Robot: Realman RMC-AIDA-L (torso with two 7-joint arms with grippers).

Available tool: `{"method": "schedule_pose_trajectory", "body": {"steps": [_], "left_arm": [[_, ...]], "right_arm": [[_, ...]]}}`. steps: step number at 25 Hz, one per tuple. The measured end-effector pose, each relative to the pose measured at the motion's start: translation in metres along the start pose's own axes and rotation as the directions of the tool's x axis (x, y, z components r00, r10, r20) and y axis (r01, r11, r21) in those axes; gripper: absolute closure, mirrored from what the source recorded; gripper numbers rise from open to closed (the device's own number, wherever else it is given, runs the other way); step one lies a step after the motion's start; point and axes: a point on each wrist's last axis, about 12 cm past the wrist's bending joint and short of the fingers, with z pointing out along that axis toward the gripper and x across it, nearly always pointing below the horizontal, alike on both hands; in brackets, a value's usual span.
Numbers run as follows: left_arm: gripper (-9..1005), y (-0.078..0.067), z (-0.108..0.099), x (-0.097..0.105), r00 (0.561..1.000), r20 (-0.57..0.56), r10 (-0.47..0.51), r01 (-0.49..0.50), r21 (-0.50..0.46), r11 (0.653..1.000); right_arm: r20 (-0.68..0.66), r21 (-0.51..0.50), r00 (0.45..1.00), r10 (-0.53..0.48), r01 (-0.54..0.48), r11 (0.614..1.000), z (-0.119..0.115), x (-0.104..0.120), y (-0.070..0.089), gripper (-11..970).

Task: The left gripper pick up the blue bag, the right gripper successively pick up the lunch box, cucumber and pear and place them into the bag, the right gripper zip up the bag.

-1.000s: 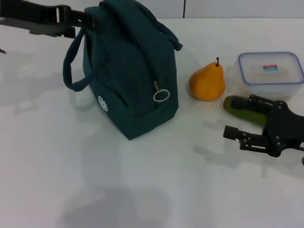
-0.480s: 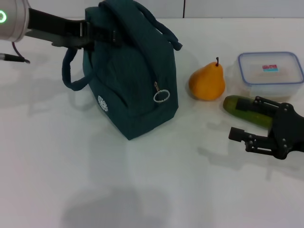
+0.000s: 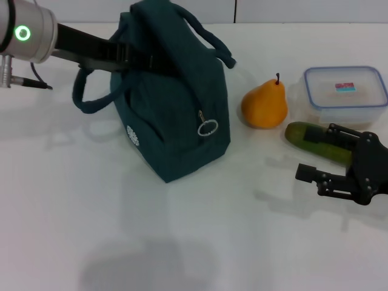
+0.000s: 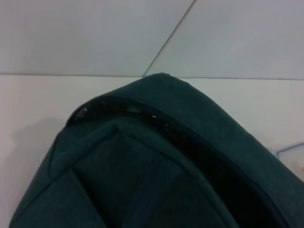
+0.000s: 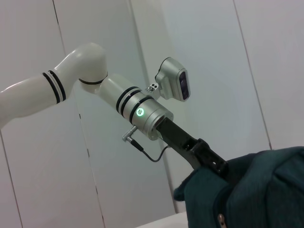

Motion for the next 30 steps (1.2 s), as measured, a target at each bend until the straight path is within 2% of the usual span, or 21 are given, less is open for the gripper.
{"method": "schedule_pose_trajectory", "body": {"steps": [1,6,8,14,18,22,27,30], "left_arm": [[275,0.000,0.000,0.000,1.000,0.000,0.001,-0.001,0.000,1.000],[501,-0.003,0.001,0.001,1.000,-0.003,-0.001,0.001,0.008,1.000],[713,-0.002,0.002,0.004,1.000,-0.009,-0.009,0.009,0.013,1.000],[936,0.007,-0.002,0.019,0.998,-0.009,-0.054,0.054,-0.001,0.999],[946,0.010,-0.007,0.029,0.997,0.007,-0.083,0.083,0.008,0.997],[956,0.009,-0.009,0.043,0.993,0.022,-0.119,0.117,0.081,0.990],[963,0.002,-0.010,0.051,0.994,0.016,-0.109,0.107,0.100,0.989],[963,-0.007,-0.008,0.052,0.995,0.014,-0.100,0.097,0.147,0.984]], "right_arm": [[0.000,0.000,1.000,0.000,0.000,1.000,0.000,0.000,0.000,182],[0.003,0.009,1.000,0.002,-0.002,1.000,-0.001,0.000,-0.001,181],[0.010,0.023,1.000,0.003,-0.004,1.000,-0.003,0.000,-0.001,181],[0.036,0.078,0.999,0.009,-0.011,0.997,-0.011,-0.002,-0.004,181],[0.057,0.120,0.998,0.025,-0.032,0.992,-0.016,-0.004,-0.008,181],[0.079,0.212,0.996,0.050,-0.066,0.975,-0.025,-0.003,-0.015,182],[0.169,0.400,0.979,0.117,-0.176,0.899,-0.049,0.001,-0.025,182],[0.204,0.459,0.968,0.144,-0.225,0.860,-0.059,0.003,-0.028,182]]}}
